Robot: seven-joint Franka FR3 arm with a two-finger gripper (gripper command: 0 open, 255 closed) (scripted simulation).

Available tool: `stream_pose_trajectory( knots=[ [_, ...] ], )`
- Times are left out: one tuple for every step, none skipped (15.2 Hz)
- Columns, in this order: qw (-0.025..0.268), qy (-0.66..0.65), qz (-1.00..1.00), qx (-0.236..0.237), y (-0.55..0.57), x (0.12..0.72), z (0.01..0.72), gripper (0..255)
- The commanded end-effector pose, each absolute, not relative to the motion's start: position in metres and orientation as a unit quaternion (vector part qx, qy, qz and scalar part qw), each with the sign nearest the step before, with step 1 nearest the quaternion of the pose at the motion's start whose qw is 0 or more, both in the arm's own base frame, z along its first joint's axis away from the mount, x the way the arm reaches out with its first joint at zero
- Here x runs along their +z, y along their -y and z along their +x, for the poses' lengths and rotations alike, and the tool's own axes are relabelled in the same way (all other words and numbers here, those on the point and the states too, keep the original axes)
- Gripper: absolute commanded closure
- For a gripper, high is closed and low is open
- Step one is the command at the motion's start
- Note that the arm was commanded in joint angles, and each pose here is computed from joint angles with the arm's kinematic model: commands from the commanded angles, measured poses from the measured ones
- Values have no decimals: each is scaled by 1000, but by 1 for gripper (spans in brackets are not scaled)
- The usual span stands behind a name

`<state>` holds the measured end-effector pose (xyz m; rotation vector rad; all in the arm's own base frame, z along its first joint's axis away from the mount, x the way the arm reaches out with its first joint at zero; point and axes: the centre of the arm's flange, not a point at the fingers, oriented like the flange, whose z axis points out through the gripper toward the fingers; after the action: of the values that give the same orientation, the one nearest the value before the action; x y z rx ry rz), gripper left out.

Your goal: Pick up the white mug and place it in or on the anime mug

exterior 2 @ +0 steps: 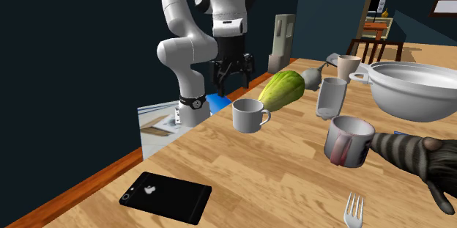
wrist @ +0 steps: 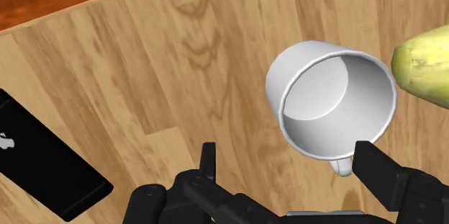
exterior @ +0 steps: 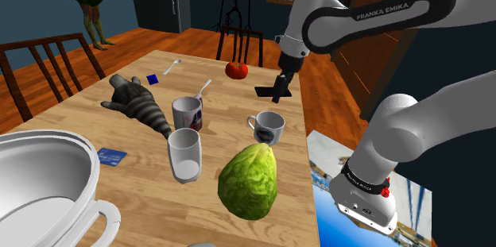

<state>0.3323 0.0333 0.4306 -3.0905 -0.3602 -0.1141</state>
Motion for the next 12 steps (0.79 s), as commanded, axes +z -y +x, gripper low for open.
stream_pose_trajectory(
  knots=[
    [21, 118, -992, -32, -38, 404, 333, 0],
    [25, 119, -992, -29, -40, 391, 332, 0],
    [29, 120, -992, -26, -42, 379, 332, 0],
    [30, 120, -992, -26, -42, 376, 332, 0],
    [30, 120, -992, -26, -43, 371, 332, 0],
    [30, 120, -992, -26, -43, 366, 332, 0],
    [30, 120, -992, -26, -43, 360, 332, 0],
    [30, 120, -992, -26, -44, 355, 333, 0],
    [30, 120, -992, -26, -44, 350, 333, 0],
    [30, 120, -992, -26, -44, 345, 333, 0],
    [30, 120, -992, -26, -45, 336, 333, 0],
    [30, 120, -992, -26, -45, 336, 333, 0]
  ],
)
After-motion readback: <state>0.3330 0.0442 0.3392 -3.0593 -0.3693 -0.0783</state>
